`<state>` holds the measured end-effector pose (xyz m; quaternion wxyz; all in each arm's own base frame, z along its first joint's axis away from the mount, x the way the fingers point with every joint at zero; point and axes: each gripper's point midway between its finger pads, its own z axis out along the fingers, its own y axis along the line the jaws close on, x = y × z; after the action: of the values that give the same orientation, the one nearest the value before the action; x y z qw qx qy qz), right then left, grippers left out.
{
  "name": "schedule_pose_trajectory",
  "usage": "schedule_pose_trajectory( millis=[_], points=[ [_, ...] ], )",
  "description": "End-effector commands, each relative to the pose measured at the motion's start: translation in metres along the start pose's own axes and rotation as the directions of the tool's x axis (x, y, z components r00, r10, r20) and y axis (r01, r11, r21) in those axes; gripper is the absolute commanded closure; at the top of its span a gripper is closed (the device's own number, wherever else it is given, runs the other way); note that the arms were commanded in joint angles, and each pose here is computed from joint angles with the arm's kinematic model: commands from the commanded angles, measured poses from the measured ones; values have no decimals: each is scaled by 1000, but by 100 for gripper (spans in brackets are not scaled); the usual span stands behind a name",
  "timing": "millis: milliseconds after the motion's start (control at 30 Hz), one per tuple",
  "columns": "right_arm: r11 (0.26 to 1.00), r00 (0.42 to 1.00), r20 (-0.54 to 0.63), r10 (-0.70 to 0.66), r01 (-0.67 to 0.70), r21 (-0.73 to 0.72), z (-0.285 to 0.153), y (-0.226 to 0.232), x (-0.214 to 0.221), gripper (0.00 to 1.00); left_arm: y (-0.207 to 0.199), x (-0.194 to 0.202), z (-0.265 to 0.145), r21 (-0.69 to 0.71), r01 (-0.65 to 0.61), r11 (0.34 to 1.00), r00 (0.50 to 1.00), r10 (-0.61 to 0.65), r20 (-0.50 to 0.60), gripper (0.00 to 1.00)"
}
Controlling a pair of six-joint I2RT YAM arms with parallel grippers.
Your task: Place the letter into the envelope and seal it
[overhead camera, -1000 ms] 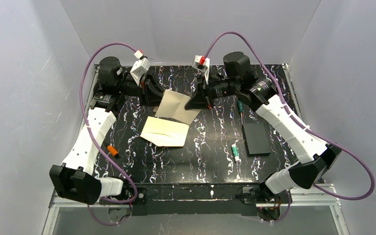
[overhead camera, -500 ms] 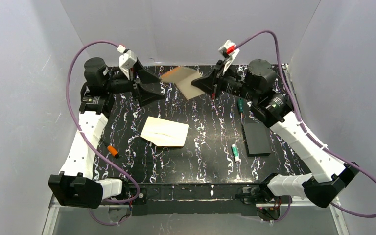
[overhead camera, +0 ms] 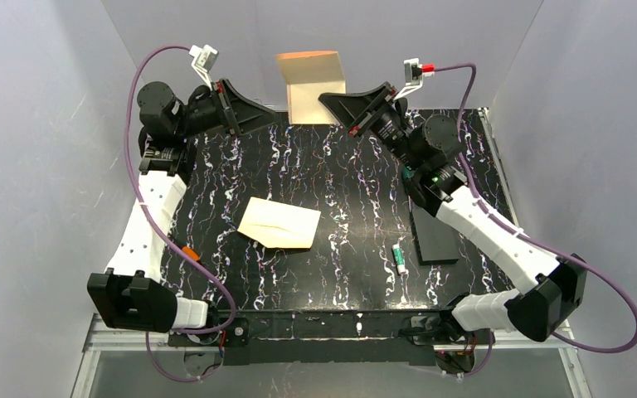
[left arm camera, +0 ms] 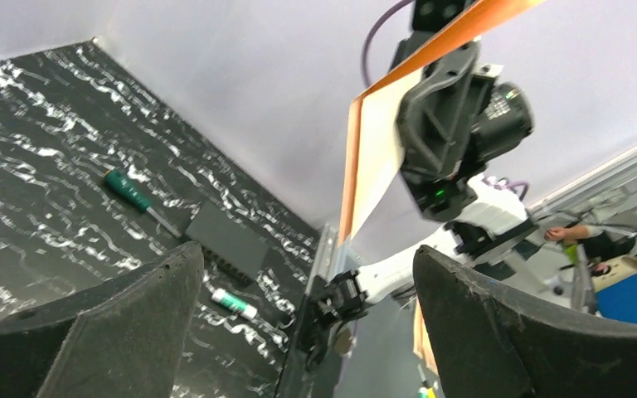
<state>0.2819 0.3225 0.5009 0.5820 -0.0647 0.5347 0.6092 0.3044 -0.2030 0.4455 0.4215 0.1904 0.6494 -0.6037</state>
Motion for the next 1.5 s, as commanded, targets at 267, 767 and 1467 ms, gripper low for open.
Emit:
schedule_pose_trajectory(
  millis=[267, 767, 1467],
  points=[
    [963, 966, 137, 217, -189, -195, 15, 45, -41, 99, -56, -36, 27, 159, 92, 983, 976, -121, 180, 14],
    [994, 994, 59, 90, -85, -74, 7, 40, -36, 16, -51, -27, 32, 184, 8, 983, 993, -30, 115, 100],
    [940, 993, -87, -77, 101, 327, -3, -11, -48, 14, -37, 44, 5, 303, -337, 891, 925, 374, -72, 100]
  ],
)
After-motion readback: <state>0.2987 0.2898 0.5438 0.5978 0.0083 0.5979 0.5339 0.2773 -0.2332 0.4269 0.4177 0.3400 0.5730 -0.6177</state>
